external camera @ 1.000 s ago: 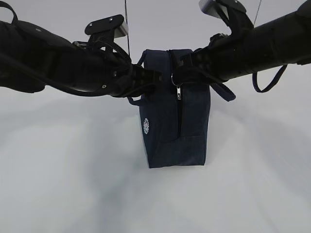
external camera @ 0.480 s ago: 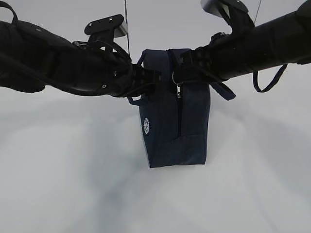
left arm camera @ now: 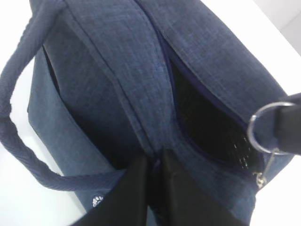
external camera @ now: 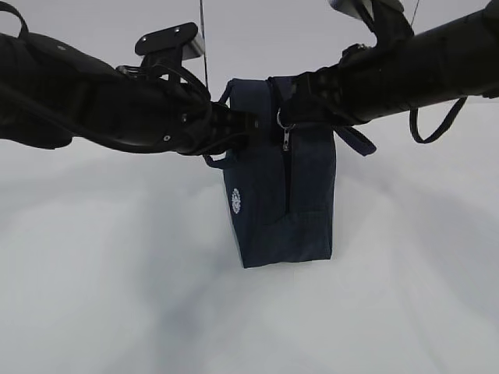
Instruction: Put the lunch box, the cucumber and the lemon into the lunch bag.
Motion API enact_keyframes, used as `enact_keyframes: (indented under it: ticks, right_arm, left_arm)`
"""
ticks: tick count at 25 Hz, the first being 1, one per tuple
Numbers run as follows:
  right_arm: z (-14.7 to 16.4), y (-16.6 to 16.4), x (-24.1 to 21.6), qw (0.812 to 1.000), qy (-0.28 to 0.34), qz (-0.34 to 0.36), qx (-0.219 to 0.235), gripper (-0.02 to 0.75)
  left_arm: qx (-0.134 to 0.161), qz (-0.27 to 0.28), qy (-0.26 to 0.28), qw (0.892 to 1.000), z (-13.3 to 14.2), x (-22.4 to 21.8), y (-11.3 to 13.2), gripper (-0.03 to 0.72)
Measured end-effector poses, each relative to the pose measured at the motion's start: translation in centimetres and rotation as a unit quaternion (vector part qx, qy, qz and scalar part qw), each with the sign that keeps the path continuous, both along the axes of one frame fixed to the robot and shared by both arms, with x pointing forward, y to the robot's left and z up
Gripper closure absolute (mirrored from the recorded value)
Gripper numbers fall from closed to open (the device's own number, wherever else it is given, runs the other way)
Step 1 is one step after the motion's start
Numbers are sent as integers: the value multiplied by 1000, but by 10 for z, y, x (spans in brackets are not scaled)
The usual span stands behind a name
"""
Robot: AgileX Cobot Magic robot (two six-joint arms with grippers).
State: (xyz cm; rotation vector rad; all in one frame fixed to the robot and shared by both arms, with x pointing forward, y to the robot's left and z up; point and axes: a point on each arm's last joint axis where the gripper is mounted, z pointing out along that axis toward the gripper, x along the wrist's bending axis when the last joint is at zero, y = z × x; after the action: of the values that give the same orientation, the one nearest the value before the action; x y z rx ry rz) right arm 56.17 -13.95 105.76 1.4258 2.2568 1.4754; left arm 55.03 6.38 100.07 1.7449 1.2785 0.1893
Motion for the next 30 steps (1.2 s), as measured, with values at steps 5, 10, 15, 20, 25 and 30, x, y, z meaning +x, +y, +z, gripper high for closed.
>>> enact_keyframes:
  ticks: [5,10,15,20,25,30]
  right_arm:
    - [1,1,0,1000,0,3,1,738]
    - [1,1,0,1000,-1,6,-2,738]
    - [0,0,-1,1000,-2,13,-10,738]
    - [1,0,-1,1000,-3,17,-13,738]
    - [0,0,-1,1000,-5,20,-19,738]
    - [0,0,-1,1000,-4,20,-19,738]
  left_arm:
    - [-4,6,2,1000,0,0,0,673]
    - [-5,6,3,1000,0,0,0,672]
    - [-2,-6,3,1000,0,-1,-1,505]
    - [5,-21,-8,1000,5,-3,0,288]
    - [5,-44,-59,997,37,-13,6,260]
    - [-11,-85,-60,995,53,-29,8,259]
